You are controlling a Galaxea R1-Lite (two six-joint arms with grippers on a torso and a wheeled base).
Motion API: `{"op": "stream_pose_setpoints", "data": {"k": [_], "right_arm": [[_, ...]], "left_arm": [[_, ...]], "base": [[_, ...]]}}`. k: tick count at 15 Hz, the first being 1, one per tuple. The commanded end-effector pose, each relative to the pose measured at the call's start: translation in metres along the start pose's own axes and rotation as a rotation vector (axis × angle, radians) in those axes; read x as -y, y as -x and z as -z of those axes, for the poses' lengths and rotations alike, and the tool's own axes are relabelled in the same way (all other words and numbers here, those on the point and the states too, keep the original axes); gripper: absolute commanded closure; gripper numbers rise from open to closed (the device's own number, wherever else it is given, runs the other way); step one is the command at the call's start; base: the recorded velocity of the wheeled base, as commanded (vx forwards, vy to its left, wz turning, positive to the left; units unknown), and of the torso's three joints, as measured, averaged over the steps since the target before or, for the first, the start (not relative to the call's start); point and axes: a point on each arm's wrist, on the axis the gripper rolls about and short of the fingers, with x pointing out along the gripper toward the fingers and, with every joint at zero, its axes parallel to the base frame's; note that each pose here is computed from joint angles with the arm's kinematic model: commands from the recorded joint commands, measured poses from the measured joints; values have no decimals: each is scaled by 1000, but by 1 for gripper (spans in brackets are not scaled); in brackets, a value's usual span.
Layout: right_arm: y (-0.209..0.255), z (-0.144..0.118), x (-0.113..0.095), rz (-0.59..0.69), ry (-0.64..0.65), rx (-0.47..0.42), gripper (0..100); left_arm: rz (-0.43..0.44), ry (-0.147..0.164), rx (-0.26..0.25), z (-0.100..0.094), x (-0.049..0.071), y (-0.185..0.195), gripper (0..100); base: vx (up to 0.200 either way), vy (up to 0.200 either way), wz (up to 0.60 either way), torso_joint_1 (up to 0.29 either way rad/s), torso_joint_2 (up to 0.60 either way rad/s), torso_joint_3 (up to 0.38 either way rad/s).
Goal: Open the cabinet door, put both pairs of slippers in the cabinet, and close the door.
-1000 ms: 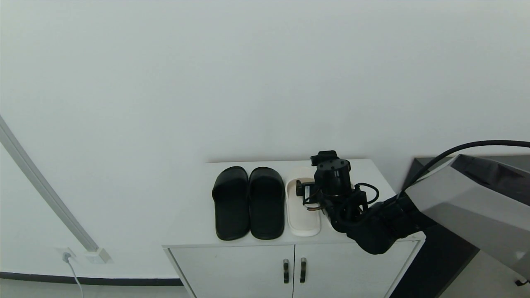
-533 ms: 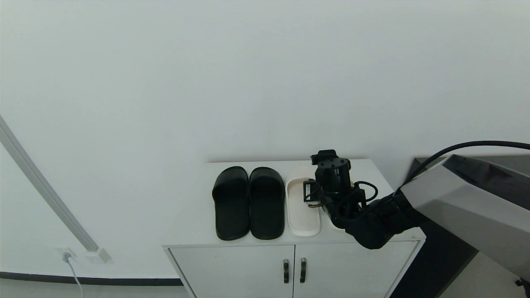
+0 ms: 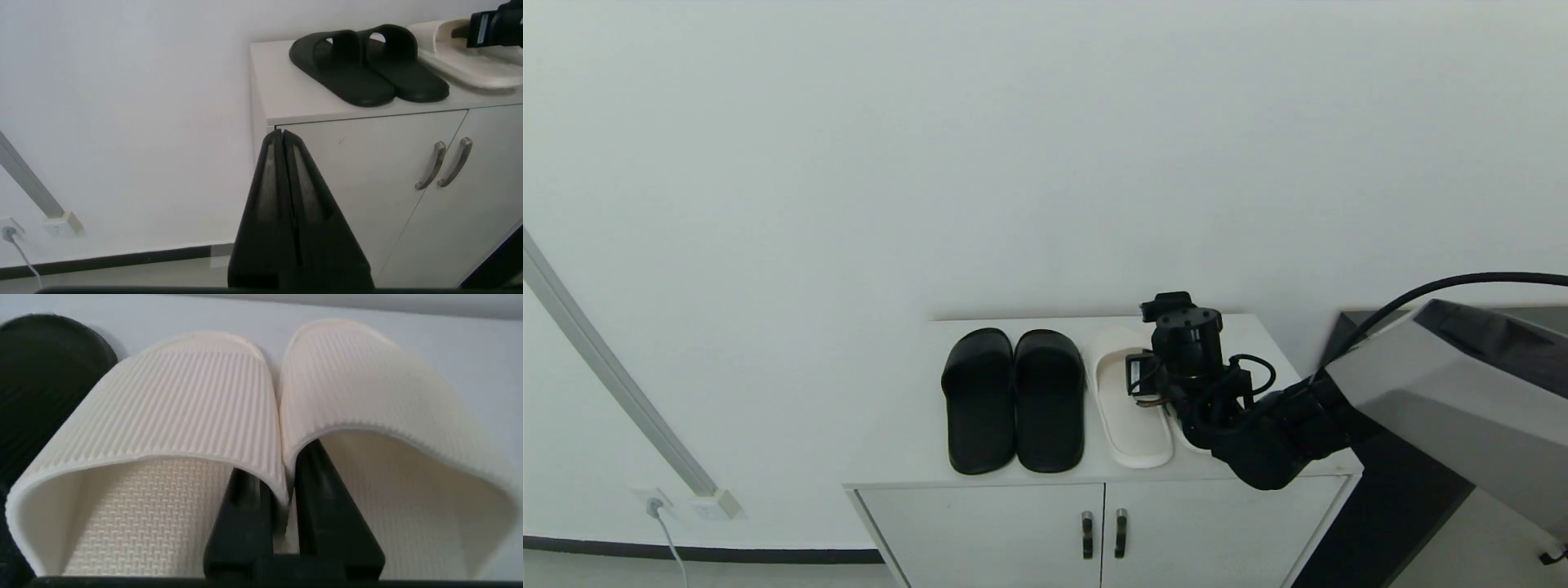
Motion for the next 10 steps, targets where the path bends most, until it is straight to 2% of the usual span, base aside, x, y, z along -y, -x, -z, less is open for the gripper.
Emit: {"op": "stream_pose_setpoints", "data": {"k": [1, 3, 5, 10], "right_arm": [[30, -38, 10, -14, -9, 70, 100], [55, -52, 20, -22, 11, 87, 100], [107, -59, 36, -127, 30, 76, 100], [210, -36, 73, -436, 79, -22, 100]], "left_arm": [[0, 0, -1, 0, 0, 0, 100], [0, 0, -1, 0, 0, 0, 100], [0, 2, -1, 0, 0, 0, 100], [0, 3, -1, 0, 0, 0, 100]], "base": [[0, 0, 0, 0, 0, 0], [0, 0, 0, 0, 0, 0], [0, 0, 0, 0, 0, 0], [0, 0, 0, 0, 0, 0]]}}
